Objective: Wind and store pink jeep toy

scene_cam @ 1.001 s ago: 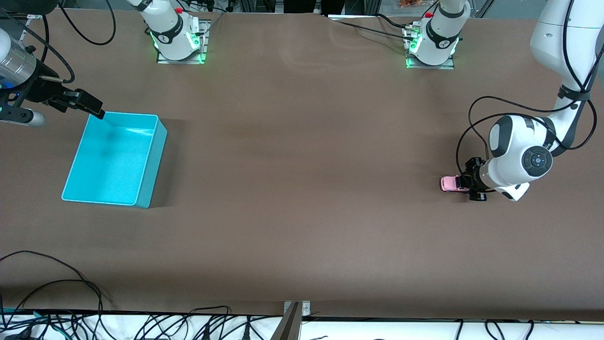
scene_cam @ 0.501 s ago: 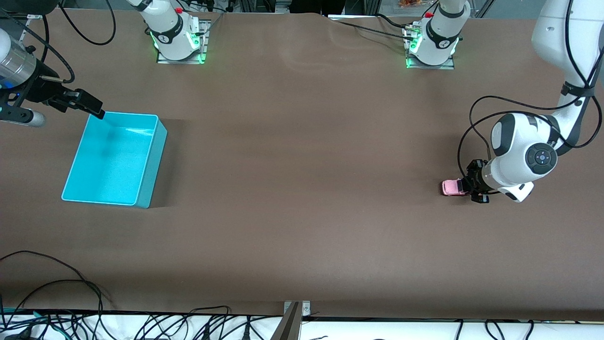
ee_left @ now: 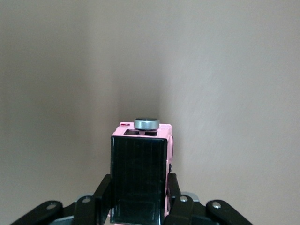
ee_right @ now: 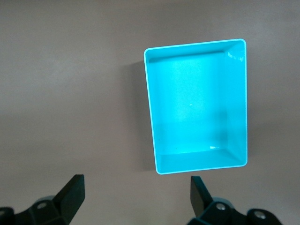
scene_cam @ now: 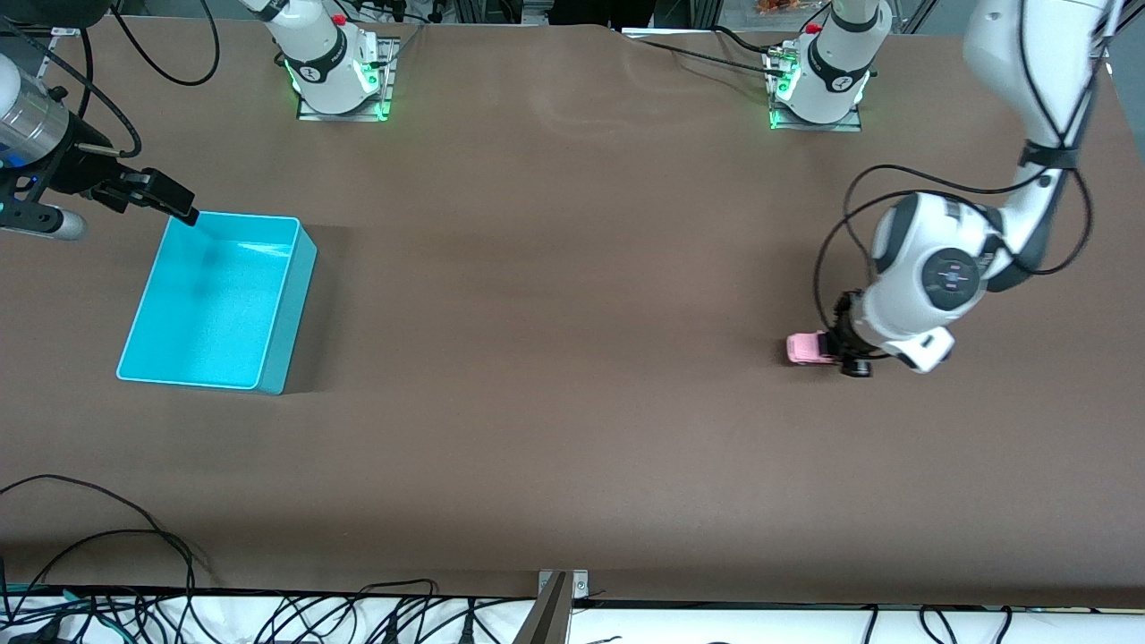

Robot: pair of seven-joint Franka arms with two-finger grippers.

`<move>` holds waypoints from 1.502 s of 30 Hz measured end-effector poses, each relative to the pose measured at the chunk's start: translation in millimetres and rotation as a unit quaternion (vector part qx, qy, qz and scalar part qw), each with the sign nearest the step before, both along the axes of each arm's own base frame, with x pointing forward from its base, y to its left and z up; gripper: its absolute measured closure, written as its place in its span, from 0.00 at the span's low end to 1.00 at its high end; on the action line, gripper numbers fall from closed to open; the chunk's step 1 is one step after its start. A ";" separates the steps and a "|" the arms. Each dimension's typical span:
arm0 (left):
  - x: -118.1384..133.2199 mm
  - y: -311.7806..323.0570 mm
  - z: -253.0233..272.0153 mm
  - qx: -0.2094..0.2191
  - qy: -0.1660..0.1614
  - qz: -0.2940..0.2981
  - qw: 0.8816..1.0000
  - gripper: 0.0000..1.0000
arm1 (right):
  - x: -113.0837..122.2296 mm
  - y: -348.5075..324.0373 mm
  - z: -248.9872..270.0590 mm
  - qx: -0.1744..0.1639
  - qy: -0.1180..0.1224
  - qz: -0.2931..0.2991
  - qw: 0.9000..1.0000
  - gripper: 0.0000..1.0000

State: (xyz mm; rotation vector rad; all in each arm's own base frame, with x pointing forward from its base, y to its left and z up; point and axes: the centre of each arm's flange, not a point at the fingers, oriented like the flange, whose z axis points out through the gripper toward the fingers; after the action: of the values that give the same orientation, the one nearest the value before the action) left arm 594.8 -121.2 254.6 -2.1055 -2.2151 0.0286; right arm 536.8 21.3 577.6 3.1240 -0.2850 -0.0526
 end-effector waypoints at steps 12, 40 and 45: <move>-20.7 -68.8 -40.4 -0.006 0.006 0.023 1.000 0.50 | 0.0 -0.2 0.0 0.000 0.000 0.000 1.000 0.00; -8.7 -0.3 -54.3 0.021 0.017 0.003 1.000 0.50 | 0.0 -1.5 -0.2 0.000 0.001 -0.001 1.000 0.00; -2.3 42.5 -54.3 0.021 0.020 -0.006 1.000 0.50 | 0.0 -1.5 -0.2 0.000 0.001 -0.001 1.000 0.00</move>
State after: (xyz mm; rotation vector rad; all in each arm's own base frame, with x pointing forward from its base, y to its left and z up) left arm 592.5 -78.7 200.3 -2.0779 -2.1605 0.0224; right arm 536.8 19.8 577.4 3.1236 -0.2890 -0.0546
